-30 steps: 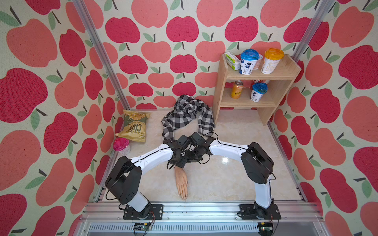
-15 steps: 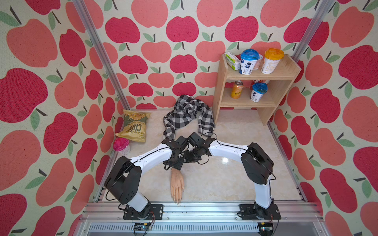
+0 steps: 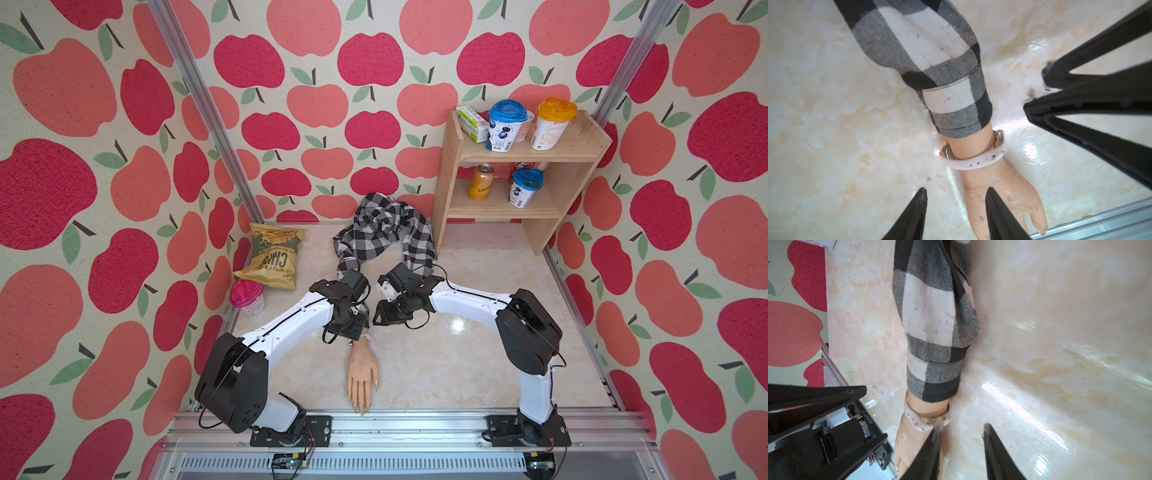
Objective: Take off the watch
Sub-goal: Take off the watch from the hand.
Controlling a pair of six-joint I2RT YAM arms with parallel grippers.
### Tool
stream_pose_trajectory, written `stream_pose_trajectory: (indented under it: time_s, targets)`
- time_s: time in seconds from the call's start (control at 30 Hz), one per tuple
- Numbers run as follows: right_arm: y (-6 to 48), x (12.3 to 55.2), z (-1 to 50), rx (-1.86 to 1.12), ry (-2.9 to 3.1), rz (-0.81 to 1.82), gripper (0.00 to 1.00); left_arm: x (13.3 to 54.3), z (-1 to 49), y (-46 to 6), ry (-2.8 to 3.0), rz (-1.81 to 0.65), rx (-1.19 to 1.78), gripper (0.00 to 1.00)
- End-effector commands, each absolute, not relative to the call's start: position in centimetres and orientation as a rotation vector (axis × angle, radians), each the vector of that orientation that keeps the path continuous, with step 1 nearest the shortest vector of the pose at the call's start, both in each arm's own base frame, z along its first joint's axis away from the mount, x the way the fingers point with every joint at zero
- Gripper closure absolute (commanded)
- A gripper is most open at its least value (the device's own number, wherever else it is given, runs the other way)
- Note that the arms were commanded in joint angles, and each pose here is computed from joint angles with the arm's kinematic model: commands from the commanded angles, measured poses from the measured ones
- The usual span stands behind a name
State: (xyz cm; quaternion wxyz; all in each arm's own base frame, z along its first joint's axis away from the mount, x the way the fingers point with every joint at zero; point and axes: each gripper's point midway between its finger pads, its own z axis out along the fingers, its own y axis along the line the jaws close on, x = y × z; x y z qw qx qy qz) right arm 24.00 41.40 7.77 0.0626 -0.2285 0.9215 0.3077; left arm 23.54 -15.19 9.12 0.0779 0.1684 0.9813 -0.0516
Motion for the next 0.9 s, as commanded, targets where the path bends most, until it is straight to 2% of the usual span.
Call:
stream_pose_trajectory:
  time_s: [0.0,0.27,0.43,0.73,0.87]
  targets:
    - [41.1,23.9,9.3,-0.728,2.742,0.974,0.63,22.1,8.6,-16.1,2.977,-0.251,0.58,0.49]
    - [41.4,23.8,9.8,-0.75,2.729,0.995,0.63,21.1,6.5,-17.6,3.01,-0.154,0.735,0.46]
    - [41.2,23.7,9.6,-0.748,2.737,0.991,0.63,22.7,5.8,-16.8,2.995,-0.061,0.722,0.46]
    - [41.0,23.8,9.5,-0.749,2.736,0.975,0.63,24.6,6.7,-16.8,2.947,-0.101,0.695,0.45]
    - [41.0,23.8,9.5,-0.75,2.738,0.974,0.63,25.1,5.6,-16.6,2.97,-0.063,0.718,0.46]
